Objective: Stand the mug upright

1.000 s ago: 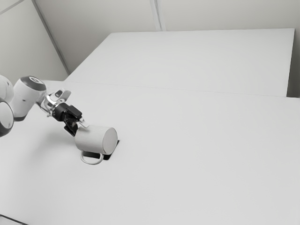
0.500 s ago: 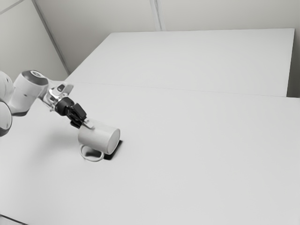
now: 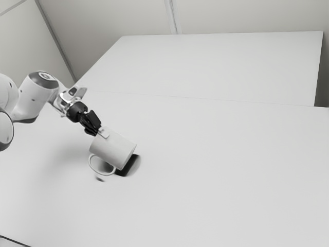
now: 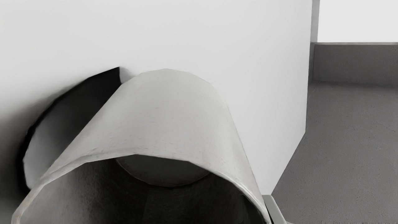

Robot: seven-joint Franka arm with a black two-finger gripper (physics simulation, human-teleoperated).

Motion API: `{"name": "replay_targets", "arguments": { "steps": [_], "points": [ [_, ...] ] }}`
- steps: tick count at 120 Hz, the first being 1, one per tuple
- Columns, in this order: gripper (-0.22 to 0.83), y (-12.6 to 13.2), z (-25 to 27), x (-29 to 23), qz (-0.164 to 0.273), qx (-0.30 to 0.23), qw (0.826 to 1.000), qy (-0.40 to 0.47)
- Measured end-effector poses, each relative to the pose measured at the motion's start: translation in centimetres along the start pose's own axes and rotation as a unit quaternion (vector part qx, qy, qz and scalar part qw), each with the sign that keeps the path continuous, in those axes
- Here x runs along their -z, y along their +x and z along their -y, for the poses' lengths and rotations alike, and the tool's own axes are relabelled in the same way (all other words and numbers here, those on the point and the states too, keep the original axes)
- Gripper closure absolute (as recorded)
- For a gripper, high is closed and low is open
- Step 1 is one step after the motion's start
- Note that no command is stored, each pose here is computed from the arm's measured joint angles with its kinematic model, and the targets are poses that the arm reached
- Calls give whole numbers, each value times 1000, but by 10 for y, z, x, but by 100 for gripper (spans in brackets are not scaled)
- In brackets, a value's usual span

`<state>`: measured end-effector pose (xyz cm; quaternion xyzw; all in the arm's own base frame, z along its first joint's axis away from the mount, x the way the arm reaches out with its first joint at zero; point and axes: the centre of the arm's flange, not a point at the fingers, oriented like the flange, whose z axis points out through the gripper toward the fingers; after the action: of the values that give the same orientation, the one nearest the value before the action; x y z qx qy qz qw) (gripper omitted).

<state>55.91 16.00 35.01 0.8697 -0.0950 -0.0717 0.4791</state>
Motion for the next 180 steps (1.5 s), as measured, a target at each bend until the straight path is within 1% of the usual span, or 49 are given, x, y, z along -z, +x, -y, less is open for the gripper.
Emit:
{"name": "replay_targets", "arguments": {
  "steps": [17,29,40,49,57,64,76,87,100,113,126,144,155,167,180],
  "points": [
    [78,0,-5,2,-2,0,1000,2],
    [78,0,-32,9,-12,-15,999,25],
    [78,-2,-72,7,-11,-40,996,83],
    [78,-3,-101,-6,5,-65,986,151],
    [78,-5,-112,-18,18,-81,975,207],
    [79,-7,-122,-20,28,-94,961,258],
    [79,-9,-142,-24,54,-113,931,343],
    [79,-10,-150,-37,85,-119,904,403],
    [79,-4,-157,-62,120,-123,873,457],
    [79,6,-168,-91,147,-131,846,495],
    [79,14,-178,-123,167,-137,829,517],
    [79,24,-190,-166,186,-137,818,527],
    [79,29,-195,-182,183,-133,818,528],
    [79,31,-188,-172,162,-106,828,527],
    [79,32,-165,-135,125,-59,839,526]
  ]
}}
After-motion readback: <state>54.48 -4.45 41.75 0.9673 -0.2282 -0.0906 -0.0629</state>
